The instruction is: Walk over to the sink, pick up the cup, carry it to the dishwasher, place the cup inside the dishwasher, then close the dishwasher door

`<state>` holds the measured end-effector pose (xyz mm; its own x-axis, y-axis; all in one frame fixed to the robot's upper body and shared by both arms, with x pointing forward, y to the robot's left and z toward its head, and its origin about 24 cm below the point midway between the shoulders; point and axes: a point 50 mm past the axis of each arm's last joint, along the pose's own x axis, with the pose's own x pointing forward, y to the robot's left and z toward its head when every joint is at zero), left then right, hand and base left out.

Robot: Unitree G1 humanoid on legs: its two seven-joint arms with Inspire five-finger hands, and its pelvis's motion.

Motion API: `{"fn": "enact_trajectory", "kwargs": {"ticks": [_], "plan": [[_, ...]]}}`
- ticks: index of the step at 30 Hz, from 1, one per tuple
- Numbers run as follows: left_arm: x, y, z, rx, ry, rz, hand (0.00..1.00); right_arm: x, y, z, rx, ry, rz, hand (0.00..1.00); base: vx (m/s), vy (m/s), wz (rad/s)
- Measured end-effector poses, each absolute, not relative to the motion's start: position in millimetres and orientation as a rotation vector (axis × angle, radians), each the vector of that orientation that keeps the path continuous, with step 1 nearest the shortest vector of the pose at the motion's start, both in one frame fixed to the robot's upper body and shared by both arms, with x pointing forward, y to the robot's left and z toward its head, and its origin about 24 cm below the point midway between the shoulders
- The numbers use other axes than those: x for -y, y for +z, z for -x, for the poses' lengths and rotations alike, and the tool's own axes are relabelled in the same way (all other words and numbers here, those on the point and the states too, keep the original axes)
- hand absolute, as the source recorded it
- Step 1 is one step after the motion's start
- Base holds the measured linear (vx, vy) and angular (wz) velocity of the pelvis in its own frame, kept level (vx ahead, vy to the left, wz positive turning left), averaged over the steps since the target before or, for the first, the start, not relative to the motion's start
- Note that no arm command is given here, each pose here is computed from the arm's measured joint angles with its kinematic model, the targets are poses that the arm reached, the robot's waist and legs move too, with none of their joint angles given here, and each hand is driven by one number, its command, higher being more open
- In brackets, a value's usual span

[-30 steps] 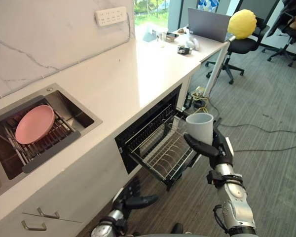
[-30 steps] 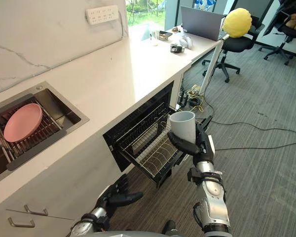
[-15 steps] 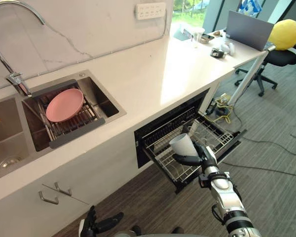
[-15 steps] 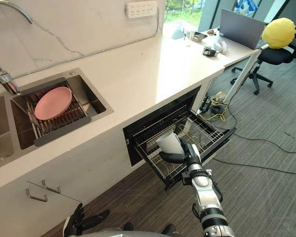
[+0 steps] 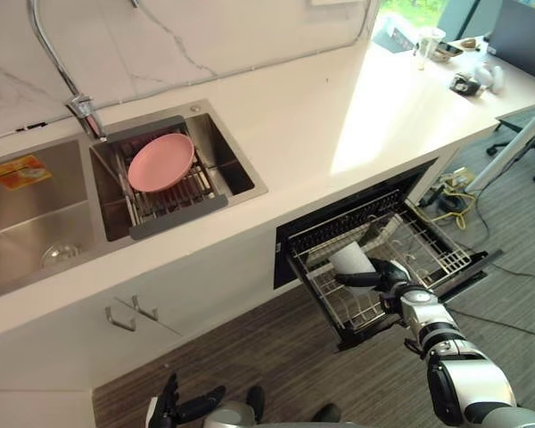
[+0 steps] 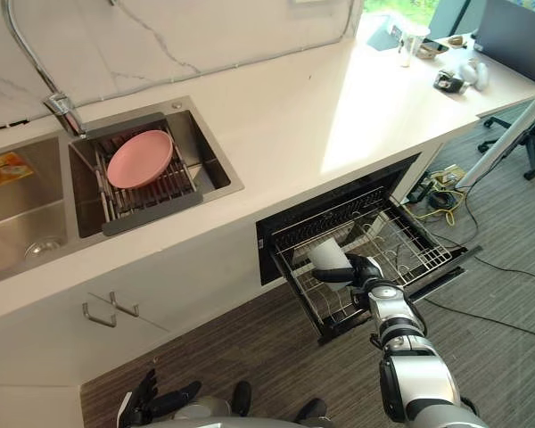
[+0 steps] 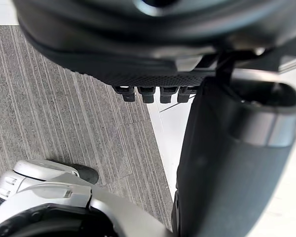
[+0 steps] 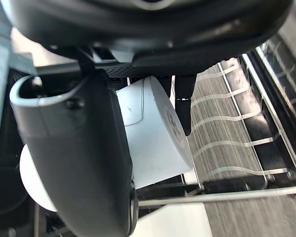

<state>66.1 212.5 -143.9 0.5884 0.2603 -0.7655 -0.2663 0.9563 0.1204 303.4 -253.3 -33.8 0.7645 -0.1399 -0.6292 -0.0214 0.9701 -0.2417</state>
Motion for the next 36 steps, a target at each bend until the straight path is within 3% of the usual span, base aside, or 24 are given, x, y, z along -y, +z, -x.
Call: {"fn": "enact_trajectory", "kwargs": {"ticks": [11, 23, 24, 36], "plan": [[-211, -126, -128, -0.741, 0.212, 0.016, 1.0, 277, 47, -357, -0.624, -0.095, 0.286, 0.0, -0.06, 0.024, 0.19], [-203, -113, -150, -0.664, 0.116, 0.056, 1.0, 299, 98, -372, -0.577, -0.231, 0.206, 0.0, -0.02, 0.014, 0.02], [-203, -112, -152, -0.66, 0.108, 0.054, 1.0, 300, 100, -373, -0.578, -0.235, 0.205, 1.0, 0.02, -0.014, -0.04], [-193, -108, -168, -0.645, 0.057, 0.042, 1.0, 288, 136, -390, -0.471, -0.196, 0.203, 1.0, 0.01, -0.018, -0.01]]}}
